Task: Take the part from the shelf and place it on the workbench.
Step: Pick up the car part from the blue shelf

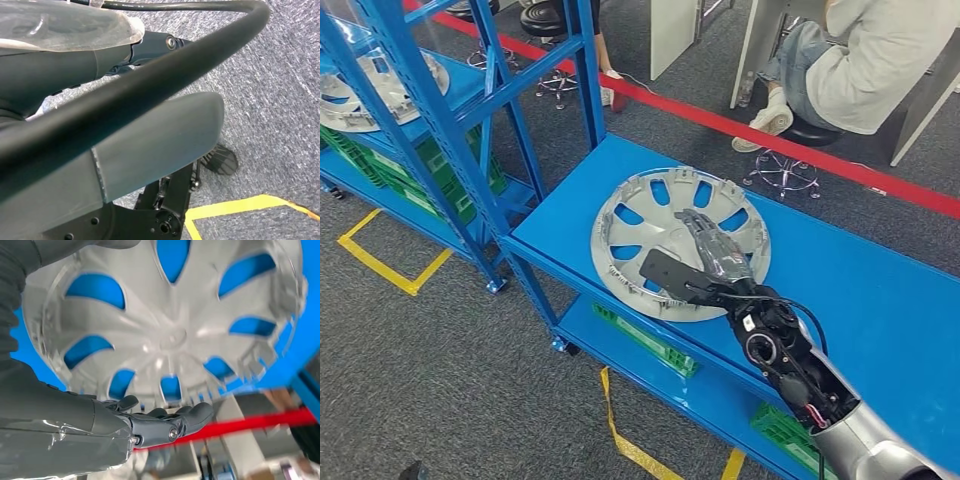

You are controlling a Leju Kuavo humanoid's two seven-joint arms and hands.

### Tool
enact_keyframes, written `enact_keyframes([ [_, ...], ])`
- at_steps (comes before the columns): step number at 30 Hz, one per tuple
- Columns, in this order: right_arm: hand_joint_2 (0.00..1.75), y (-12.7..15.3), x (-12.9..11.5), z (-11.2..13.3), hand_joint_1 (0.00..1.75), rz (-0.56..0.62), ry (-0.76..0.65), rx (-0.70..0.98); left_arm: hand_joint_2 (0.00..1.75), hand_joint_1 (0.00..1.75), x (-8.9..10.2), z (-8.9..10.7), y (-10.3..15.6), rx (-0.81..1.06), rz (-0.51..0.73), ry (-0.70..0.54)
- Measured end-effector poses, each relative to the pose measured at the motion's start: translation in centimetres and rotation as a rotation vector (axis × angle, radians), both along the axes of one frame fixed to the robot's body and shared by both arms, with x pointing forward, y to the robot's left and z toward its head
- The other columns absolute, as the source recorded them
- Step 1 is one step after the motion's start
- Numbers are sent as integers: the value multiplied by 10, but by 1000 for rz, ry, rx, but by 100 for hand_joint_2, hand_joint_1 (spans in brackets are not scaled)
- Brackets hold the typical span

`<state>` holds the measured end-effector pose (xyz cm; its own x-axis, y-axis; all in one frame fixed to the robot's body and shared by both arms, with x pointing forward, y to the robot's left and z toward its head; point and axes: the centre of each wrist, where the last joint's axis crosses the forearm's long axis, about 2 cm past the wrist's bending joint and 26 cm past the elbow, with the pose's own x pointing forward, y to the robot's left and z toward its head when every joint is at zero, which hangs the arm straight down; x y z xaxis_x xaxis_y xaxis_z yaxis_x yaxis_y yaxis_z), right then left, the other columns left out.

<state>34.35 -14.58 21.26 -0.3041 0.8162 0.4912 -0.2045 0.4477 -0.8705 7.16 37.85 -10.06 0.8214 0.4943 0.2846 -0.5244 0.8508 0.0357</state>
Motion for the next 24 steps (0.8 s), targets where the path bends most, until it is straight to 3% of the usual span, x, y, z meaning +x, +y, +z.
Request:
enact_keyframes([
  [8,175,1,2,-11,0,33,124,-61,0,0,0,0,0,-6,-4,1],
  [24,175,-6,6,-25,0,-3,184,-118,0,0,0,0,0,-9,-14,3],
])
